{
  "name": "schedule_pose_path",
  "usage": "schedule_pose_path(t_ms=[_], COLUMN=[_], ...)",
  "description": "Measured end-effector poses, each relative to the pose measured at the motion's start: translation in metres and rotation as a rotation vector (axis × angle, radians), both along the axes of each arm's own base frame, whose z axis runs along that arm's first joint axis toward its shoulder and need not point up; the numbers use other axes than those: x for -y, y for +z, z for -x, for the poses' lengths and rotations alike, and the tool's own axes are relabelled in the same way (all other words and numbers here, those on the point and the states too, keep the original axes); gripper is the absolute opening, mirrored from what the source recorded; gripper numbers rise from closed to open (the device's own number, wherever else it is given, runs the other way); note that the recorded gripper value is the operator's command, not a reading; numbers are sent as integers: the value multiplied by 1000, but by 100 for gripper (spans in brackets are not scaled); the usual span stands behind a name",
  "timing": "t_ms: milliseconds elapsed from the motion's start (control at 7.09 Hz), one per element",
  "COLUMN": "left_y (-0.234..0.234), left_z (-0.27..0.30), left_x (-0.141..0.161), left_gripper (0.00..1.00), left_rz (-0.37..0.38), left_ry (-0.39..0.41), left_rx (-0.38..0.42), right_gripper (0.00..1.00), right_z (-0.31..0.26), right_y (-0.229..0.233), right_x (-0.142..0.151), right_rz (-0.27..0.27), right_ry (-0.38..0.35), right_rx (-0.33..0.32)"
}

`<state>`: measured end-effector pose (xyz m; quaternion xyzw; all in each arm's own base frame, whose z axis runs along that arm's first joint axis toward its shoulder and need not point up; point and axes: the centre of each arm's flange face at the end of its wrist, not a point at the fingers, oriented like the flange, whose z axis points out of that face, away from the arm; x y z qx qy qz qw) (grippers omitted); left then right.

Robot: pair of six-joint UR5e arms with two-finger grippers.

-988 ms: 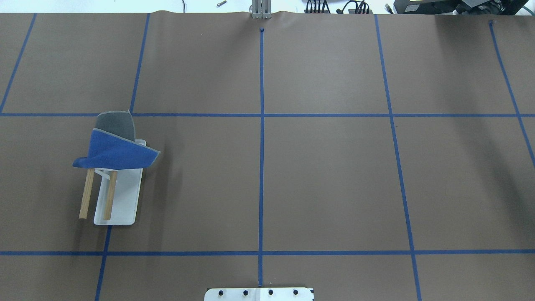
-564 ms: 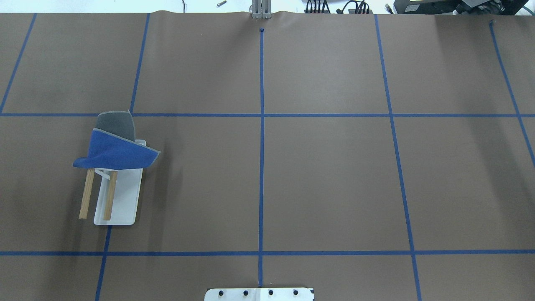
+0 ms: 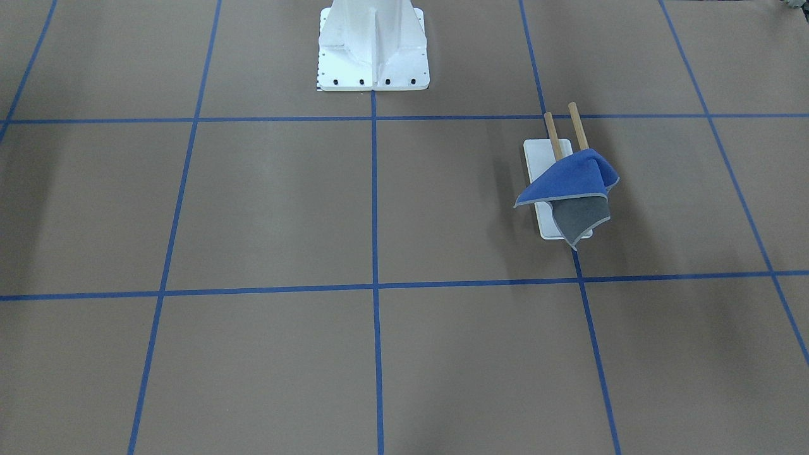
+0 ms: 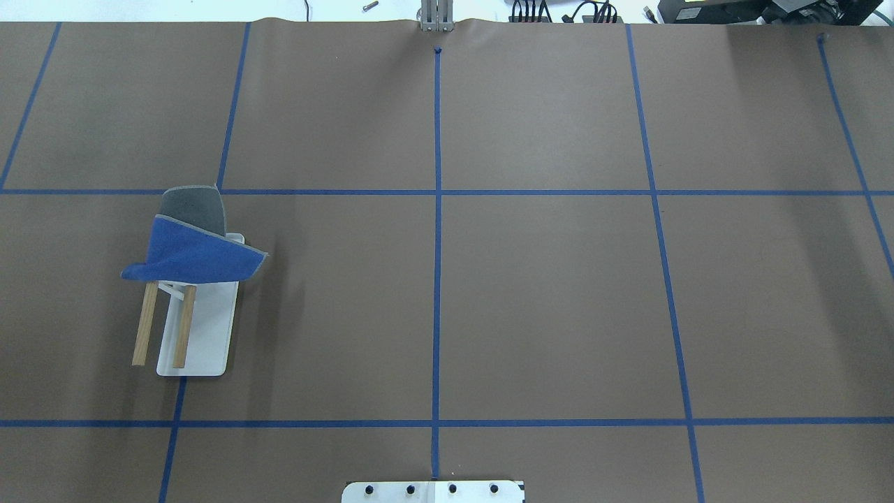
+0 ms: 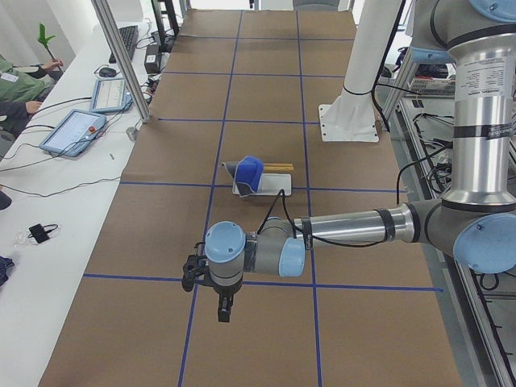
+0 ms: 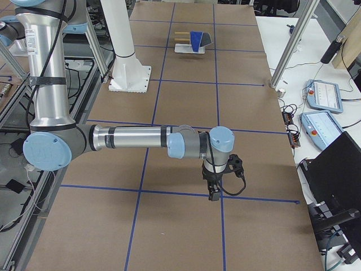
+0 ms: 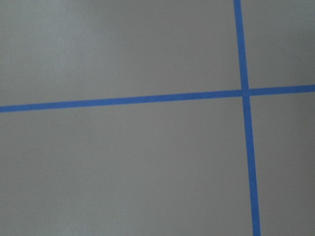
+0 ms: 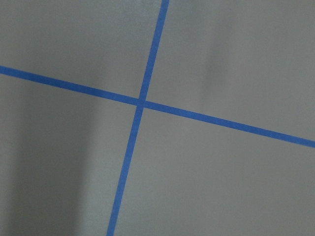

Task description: Hang towel on rack

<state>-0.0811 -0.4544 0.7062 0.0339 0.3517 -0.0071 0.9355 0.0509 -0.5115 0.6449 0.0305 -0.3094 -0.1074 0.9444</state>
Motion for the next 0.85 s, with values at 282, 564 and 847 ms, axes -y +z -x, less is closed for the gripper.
schedule_pose_path(t_ms=[282,564,847], left_y=[-18,-46,-62], left_z=[1,0,-2], left_x=[4,5,-2], left_gripper=[99,99,99], left_rz=[-5,9,-1], left_ry=[-6,-2,5], left_rx=[-2,-3,-5], right_gripper=[100,100,100], right_z=[1,1,2], right_y=[-1,-2,-5], right_x=[0,1,3], right_rz=[-2,-4,-9], right_ry=[0,0,-1], right_rx=[9,15,16])
